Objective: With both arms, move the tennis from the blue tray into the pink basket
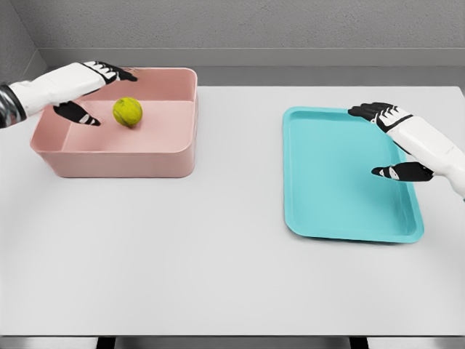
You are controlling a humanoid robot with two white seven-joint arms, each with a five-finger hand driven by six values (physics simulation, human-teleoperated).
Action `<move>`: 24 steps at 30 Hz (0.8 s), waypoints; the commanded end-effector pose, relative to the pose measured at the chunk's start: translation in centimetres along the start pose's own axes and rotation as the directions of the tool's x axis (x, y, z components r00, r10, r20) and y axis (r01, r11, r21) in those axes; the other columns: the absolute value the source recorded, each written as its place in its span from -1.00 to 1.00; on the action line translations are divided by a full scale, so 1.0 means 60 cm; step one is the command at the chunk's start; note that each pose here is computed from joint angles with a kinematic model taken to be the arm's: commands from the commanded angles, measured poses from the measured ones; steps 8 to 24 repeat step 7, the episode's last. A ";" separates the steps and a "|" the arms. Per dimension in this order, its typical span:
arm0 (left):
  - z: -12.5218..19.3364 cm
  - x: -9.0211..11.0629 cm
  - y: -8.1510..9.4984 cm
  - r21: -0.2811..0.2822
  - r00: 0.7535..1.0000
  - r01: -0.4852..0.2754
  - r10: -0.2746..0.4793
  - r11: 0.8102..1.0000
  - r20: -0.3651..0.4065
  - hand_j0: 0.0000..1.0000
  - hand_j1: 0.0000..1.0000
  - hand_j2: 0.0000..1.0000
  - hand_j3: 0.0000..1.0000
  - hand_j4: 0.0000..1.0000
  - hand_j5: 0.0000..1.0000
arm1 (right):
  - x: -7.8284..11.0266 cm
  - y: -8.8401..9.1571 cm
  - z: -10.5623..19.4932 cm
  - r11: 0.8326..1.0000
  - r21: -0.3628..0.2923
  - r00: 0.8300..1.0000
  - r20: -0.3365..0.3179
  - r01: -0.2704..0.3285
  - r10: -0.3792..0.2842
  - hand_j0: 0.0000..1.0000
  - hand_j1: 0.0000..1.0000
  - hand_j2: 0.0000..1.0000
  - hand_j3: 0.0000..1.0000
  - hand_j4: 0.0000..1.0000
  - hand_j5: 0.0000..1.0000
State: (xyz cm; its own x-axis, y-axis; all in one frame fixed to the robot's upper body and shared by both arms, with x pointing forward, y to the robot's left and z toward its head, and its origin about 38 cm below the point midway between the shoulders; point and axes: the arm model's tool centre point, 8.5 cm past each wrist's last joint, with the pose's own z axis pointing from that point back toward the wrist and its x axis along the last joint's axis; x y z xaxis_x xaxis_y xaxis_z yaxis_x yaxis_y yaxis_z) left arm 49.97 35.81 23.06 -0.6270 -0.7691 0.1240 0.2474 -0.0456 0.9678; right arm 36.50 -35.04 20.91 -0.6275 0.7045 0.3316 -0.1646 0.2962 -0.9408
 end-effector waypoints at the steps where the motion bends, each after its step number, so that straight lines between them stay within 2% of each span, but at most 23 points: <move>1: 0.067 -0.039 0.023 0.015 0.998 -0.008 0.009 1.000 -0.070 1.00 1.00 1.00 1.00 1.00 1.00 | 0.001 -0.002 0.000 1.000 -0.005 1.000 0.002 0.005 -0.005 1.00 1.00 1.00 1.00 1.00 1.00; 3: 0.126 -0.071 0.027 -0.015 0.990 0.011 -0.013 1.000 -0.143 1.00 1.00 1.00 1.00 1.00 1.00 | -0.004 -0.003 0.011 1.000 -0.013 1.000 -0.015 0.007 -0.007 1.00 1.00 1.00 1.00 1.00 1.00; 5: 0.158 -0.084 0.039 0.001 0.985 -0.002 0.002 1.000 -0.172 1.00 1.00 1.00 1.00 1.00 1.00 | -0.006 -0.004 0.013 1.000 -0.015 1.000 -0.020 0.005 -0.006 1.00 1.00 1.00 1.00 1.00 1.00; 6: 0.175 -0.092 0.023 -0.015 0.981 -0.024 0.021 1.000 -0.191 1.00 1.00 1.00 1.00 1.00 1.00 | -0.006 -0.004 0.013 1.000 -0.015 1.000 -0.020 0.005 -0.006 1.00 1.00 1.00 1.00 1.00 1.00; 24: 0.178 -0.094 0.026 -0.013 0.980 -0.022 0.019 1.000 -0.196 1.00 1.00 1.00 1.00 1.00 1.00 | -0.006 -0.004 0.013 1.000 -0.016 1.000 -0.019 0.006 -0.007 1.00 1.00 1.00 1.00 1.00 1.00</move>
